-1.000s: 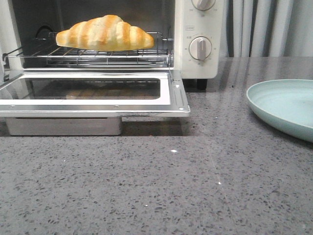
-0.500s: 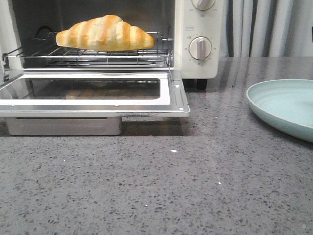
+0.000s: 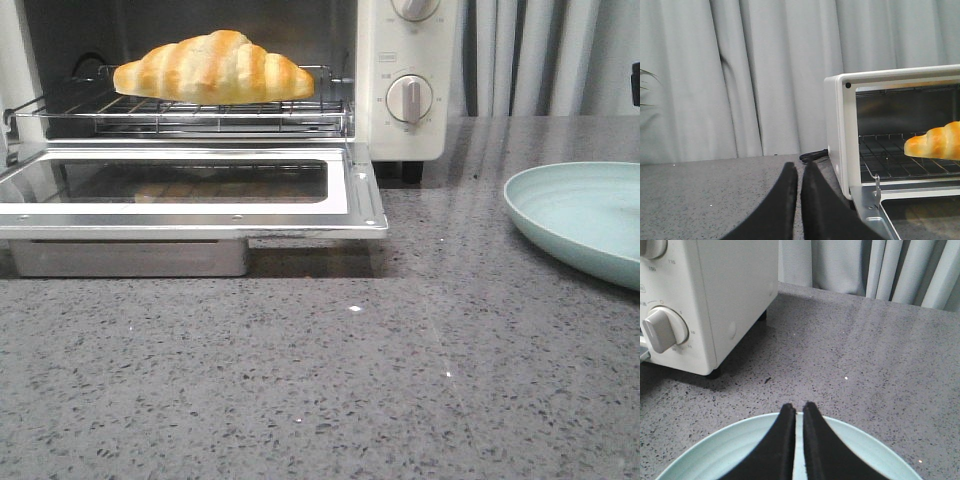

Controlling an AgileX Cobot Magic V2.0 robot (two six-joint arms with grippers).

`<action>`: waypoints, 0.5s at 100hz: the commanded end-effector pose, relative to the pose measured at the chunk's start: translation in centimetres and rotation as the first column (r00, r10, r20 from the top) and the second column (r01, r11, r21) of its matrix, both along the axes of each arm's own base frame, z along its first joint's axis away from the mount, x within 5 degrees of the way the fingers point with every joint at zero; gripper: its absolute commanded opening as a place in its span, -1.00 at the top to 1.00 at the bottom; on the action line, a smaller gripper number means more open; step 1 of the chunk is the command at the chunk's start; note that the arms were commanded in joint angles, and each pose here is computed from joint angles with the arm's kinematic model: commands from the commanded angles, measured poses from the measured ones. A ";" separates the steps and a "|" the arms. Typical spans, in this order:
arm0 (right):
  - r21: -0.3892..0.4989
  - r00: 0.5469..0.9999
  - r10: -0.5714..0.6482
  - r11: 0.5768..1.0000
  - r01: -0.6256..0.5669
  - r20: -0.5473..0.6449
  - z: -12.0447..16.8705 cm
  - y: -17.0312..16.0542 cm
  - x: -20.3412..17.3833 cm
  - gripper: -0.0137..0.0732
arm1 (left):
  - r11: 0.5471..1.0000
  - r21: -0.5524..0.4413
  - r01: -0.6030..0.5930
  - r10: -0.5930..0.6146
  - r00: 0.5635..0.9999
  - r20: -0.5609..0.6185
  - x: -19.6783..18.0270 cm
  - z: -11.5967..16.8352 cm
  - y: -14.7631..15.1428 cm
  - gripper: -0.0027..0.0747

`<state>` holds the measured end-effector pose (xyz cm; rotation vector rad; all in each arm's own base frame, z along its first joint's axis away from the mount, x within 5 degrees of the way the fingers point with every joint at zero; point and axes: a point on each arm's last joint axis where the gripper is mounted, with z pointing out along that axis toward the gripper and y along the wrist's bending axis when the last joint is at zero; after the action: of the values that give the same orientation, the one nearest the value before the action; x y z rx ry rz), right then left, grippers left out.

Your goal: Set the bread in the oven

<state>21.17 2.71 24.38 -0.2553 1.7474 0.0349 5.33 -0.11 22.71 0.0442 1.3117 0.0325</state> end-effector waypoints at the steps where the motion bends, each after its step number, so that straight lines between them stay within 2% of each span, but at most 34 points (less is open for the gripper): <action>1: 0.019 0.995 0.000 1.000 -0.002 0.097 1.5 0.0 0.3 0.65 | 1.000 -0.009 0.002 -0.001 0.997 0.071 -0.3 0.0 0.0 0.98; 28: 0.019 0.995 0.000 1.000 -0.002 0.097 1.5 0.0 0.3 0.65 | 1.000 -0.009 0.002 -0.001 0.997 0.071 -0.3 0.0 0.0 0.98; 35: 0.019 0.995 0.000 1.000 -0.002 0.097 1.5 0.0 0.3 0.65 | 0.999 0.052 -0.016 0.013 0.998 0.063 -0.3 -0.1 0.0 0.98; 50: 0.019 0.995 0.000 1.000 -0.002 0.097 1.5 0.0 0.3 0.65 | 0.997 0.076 -0.020 0.026 0.997 -0.069 0.0 -1.3 0.0 0.98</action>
<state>21.16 2.70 24.33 -0.2540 1.7529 0.0354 5.48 -0.08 22.05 0.0901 1.3850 0.0904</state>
